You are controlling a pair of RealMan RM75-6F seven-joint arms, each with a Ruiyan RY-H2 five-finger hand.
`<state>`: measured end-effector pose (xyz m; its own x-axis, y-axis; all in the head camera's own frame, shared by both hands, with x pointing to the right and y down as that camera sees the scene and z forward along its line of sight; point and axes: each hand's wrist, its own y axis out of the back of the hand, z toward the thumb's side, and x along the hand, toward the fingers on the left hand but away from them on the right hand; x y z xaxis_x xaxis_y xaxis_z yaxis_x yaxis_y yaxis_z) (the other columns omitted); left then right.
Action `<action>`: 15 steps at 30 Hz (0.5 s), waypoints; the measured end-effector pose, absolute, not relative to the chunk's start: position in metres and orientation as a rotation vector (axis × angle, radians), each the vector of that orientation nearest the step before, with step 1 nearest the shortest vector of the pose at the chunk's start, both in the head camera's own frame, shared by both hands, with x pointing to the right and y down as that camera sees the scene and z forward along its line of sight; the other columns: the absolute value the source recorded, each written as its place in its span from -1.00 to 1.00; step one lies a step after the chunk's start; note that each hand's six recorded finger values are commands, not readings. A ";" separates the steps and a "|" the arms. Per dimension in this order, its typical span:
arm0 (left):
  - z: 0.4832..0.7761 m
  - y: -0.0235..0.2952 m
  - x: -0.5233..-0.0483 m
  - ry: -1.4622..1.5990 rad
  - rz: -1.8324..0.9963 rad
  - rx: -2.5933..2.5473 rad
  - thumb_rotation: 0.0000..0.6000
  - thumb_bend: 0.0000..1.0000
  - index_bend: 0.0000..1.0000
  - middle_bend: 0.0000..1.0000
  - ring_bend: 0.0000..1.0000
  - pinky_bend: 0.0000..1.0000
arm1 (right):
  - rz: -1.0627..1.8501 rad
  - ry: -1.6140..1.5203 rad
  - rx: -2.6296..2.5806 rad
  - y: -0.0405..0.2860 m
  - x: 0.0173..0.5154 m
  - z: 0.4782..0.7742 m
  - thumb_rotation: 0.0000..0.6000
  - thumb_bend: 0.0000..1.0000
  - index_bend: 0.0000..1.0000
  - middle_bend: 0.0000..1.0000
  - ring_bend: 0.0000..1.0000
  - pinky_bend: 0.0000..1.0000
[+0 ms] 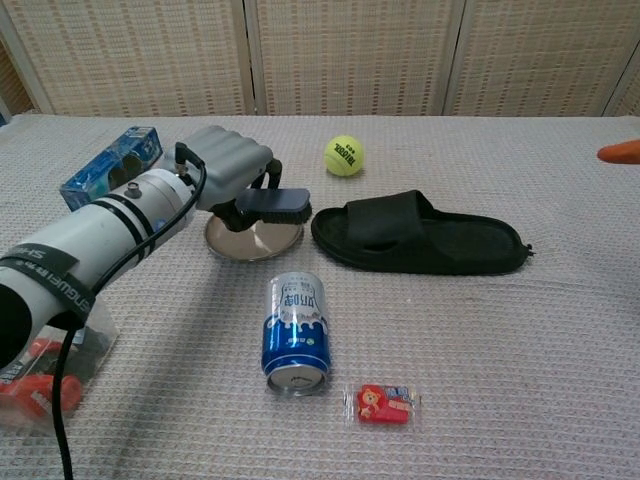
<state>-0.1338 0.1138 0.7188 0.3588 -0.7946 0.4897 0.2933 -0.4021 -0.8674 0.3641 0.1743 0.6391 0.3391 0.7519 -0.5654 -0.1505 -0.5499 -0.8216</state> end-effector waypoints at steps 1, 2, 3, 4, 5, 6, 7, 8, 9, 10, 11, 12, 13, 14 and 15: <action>0.719 0.113 -0.129 0.467 -1.278 -1.554 1.00 -0.01 0.13 0.32 0.32 0.95 | 1.334 -0.507 -1.761 0.172 0.359 0.646 1.00 -0.25 -1.00 -1.00 -1.00 -1.00; 0.719 0.113 -0.125 0.467 -1.278 -1.552 1.00 0.00 0.13 0.32 0.32 0.95 | 1.334 -0.477 -1.767 0.169 0.354 0.652 1.00 -0.25 -0.99 -1.00 -1.00 -1.00; 0.719 0.112 -0.122 0.468 -1.278 -1.550 1.00 0.00 0.13 0.32 0.32 0.95 | 1.334 -0.438 -1.774 0.166 0.346 0.661 1.00 -0.25 -0.99 -1.00 -1.00 -1.00; 0.720 0.111 -0.118 0.469 -1.280 -1.546 1.00 0.00 0.13 0.32 0.32 0.95 | 1.333 -0.409 -1.777 0.164 0.341 0.668 1.00 -0.25 -0.99 -1.00 -1.00 -1.00; 0.720 0.111 -0.115 0.470 -1.280 -1.544 1.00 0.00 0.13 0.32 0.32 0.95 | 1.330 -0.381 -1.778 0.162 0.335 0.674 1.00 -0.25 -0.98 -1.00 -1.00 -1.00; 0.720 0.110 -0.112 0.471 -1.280 -1.542 1.00 0.01 0.13 0.32 0.32 0.95 | 1.326 -0.348 -1.775 0.160 0.327 0.682 1.00 -0.24 -0.98 -1.00 -1.00 -1.00; 0.721 0.110 -0.108 0.472 -1.277 -1.539 1.00 0.01 0.13 0.32 0.32 0.95 | 1.326 -0.327 -1.772 0.160 0.323 0.686 1.00 -0.23 -0.97 -1.00 -1.00 -1.00; 0.721 0.110 -0.105 0.473 -1.274 -1.537 1.00 0.01 0.13 0.32 0.32 0.95 | 1.328 -0.309 -1.767 0.160 0.321 0.690 1.00 -0.22 -0.97 -1.00 -1.00 -1.00; 0.721 0.110 -0.101 0.474 -1.271 -1.537 1.00 0.01 0.13 0.32 0.32 0.95 | 1.331 -0.288 -1.759 0.160 0.318 0.694 1.00 -0.20 -0.96 -1.00 -1.00 -1.00; 0.721 0.111 -0.097 0.476 -1.265 -1.538 1.00 0.01 0.13 0.32 0.32 0.95 | 1.336 -0.275 -1.754 0.160 0.317 0.697 1.00 -0.18 -0.95 -1.00 -1.00 -1.00; 0.722 0.112 -0.093 0.477 -1.260 -1.540 1.00 0.02 0.13 0.33 0.32 0.95 | 1.342 -0.264 -1.752 0.160 0.316 0.699 1.00 -0.14 -0.94 -0.99 -1.00 -1.00; 0.722 0.113 -0.089 0.477 -1.253 -1.543 1.00 0.02 0.13 0.33 0.32 0.95 | 1.352 -0.251 -1.752 0.161 0.315 0.703 1.00 -0.08 -0.93 -0.99 -1.00 -1.00; 0.722 0.114 -0.084 0.476 -1.244 -1.548 1.00 0.02 0.13 0.34 0.32 0.95 | 1.359 -0.241 -1.752 0.161 0.314 0.705 1.00 -0.04 -0.90 -0.99 -1.00 -1.00; 0.722 0.114 -0.080 0.475 -1.237 -1.550 1.00 0.02 0.13 0.34 0.33 0.96 | 1.364 -0.231 -1.750 0.161 0.314 0.706 1.00 -0.01 -0.87 -0.98 -1.00 -1.00; 0.722 0.114 -0.078 0.476 -1.231 -1.550 1.00 0.02 0.13 0.34 0.33 0.96 | 1.368 -0.218 -1.748 0.162 0.312 0.708 1.00 0.03 -0.83 -0.97 -1.00 -1.00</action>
<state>-0.0776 0.1141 0.7221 0.3915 -0.7984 0.4575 0.2823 -0.3690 -0.8855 0.3124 0.1619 0.7081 0.3777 0.6082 -0.6982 -0.3615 -0.5973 -0.7159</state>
